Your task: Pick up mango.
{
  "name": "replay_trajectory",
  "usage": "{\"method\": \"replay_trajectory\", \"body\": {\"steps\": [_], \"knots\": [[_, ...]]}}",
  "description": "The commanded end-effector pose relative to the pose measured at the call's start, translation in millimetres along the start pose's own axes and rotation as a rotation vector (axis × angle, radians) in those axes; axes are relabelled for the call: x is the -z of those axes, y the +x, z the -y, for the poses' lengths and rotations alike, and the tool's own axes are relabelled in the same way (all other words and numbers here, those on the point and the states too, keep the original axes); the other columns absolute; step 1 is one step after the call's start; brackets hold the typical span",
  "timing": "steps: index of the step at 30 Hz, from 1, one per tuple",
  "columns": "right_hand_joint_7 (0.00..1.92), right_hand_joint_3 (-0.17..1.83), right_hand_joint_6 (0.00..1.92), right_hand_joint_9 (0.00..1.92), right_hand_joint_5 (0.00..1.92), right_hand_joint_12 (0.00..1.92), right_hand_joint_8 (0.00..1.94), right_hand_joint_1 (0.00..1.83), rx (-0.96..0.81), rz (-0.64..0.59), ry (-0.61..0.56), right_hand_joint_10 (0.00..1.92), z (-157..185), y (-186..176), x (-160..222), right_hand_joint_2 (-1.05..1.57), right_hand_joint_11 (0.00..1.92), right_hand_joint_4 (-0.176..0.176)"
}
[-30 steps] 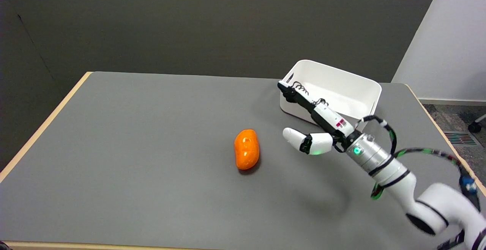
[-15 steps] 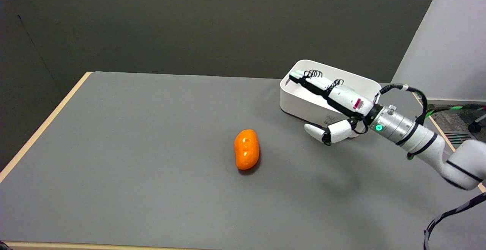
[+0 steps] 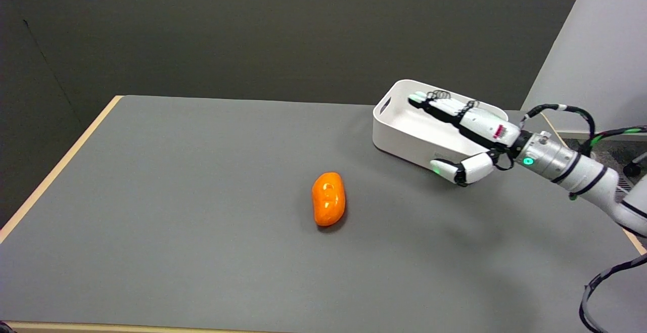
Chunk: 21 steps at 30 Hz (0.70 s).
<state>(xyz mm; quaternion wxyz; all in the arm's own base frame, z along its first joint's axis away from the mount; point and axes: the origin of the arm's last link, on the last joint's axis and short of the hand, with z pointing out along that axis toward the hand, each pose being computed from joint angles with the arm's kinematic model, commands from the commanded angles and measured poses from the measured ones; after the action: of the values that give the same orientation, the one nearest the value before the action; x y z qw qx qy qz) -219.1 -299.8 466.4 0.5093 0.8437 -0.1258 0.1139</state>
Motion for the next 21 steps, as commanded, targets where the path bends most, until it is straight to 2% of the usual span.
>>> {"method": "replay_trajectory", "body": {"steps": [1, 3, 8, 13, 17, 21], "knots": [[0.02, 1.02, 0.08, 0.01, 0.0, 0.58, 0.1, 0.66, 0.024, -0.099, -0.055, 0.33, -47, 25, 54, 0.63, 0.0, 0.061], [0.0, 1.01, 0.1, 0.01, 0.0, 0.62, 0.17, 0.59, 0.039, -0.097, -0.029, 0.38, -44, 28, 51, 0.63, 0.0, 0.064], [0.01, 1.01, 0.17, 0.01, 0.0, 0.62, 0.19, 0.62, 0.073, -0.037, 0.026, 0.4, -37, 15, 34, 0.64, 0.0, 0.067], [0.01, 1.02, 0.21, 0.02, 0.0, 0.62, 0.2, 0.65, 0.21, 0.015, 0.114, 0.4, -23, -4, 20, 0.65, 0.0, 0.07], [0.0, 1.0, 0.13, 0.0, 0.0, 0.55, 0.15, 0.66, 0.217, 0.04, 0.188, 0.35, -9, -15, 5, 0.65, 0.0, 0.067], [0.01, 1.04, 0.09, 0.0, 0.0, 0.54, 0.07, 0.76, 0.224, 0.068, 0.287, 0.29, 11, -21, -14, 0.66, 0.0, 0.067]]}}
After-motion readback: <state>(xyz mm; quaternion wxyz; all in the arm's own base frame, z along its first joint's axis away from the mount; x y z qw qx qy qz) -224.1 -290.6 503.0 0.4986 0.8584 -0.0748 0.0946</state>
